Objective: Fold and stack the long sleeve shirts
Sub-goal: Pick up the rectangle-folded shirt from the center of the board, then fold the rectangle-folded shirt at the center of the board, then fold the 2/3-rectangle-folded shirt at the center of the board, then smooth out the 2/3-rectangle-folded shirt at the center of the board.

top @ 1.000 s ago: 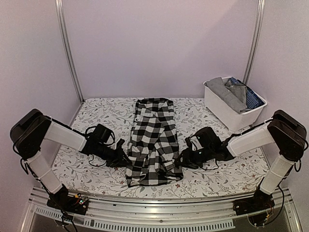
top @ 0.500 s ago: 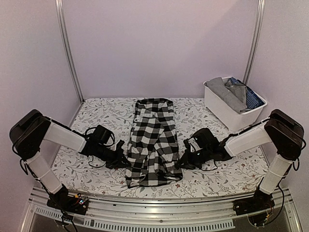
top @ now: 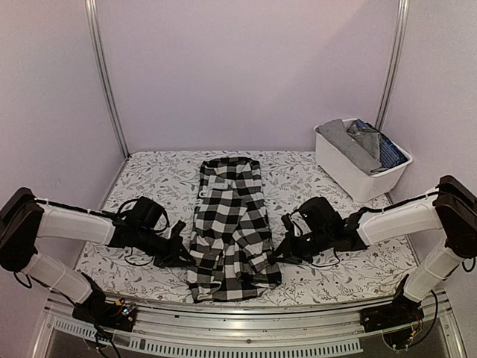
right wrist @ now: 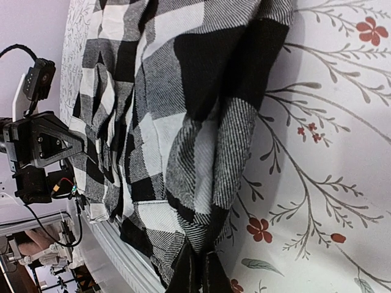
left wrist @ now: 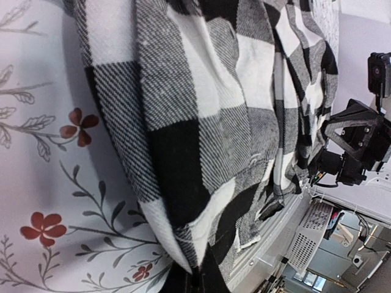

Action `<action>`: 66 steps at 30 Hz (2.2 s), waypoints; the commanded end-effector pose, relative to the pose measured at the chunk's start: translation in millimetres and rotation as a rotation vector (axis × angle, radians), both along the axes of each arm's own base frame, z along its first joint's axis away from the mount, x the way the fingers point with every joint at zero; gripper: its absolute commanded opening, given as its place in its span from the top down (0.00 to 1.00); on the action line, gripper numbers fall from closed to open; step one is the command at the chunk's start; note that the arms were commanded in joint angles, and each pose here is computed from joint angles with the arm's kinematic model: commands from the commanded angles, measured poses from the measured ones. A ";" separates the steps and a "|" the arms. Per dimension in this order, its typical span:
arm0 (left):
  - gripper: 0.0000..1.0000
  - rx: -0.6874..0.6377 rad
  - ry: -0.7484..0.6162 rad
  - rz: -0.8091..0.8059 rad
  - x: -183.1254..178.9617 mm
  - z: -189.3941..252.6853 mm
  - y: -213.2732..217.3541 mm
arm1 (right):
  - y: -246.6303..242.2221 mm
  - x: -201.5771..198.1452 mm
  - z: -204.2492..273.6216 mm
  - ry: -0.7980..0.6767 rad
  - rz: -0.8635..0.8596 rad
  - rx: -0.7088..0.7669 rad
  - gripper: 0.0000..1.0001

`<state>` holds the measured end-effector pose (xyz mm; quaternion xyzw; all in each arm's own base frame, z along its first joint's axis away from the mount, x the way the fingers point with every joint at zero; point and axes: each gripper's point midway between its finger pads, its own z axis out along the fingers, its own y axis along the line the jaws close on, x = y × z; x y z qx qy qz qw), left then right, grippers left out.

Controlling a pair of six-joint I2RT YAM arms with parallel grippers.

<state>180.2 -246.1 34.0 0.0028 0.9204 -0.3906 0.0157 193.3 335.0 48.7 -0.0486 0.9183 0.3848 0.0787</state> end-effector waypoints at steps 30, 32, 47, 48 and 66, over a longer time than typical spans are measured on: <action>1.00 -0.130 -0.031 0.184 190.5 -24.7 -5.0 | 38.2 193.4 -37.6 -0.080 -0.146 0.016 1.00; 1.00 -0.127 -0.028 0.179 183.8 -25.5 -5.8 | 32.4 185.8 -45.6 -0.065 -0.150 0.002 1.00; 0.96 -0.091 -0.017 0.150 101.3 -18.1 -5.0 | 6.3 95.0 -36.5 -0.021 -0.149 -0.018 1.00; 0.93 -0.087 -0.022 0.145 101.0 -16.2 -5.5 | 8.2 95.5 -32.2 -0.029 -0.146 -0.010 0.99; 0.35 0.034 -0.159 0.057 83.4 28.0 13.4 | -6.8 87.7 25.2 -0.226 -0.092 -0.102 0.44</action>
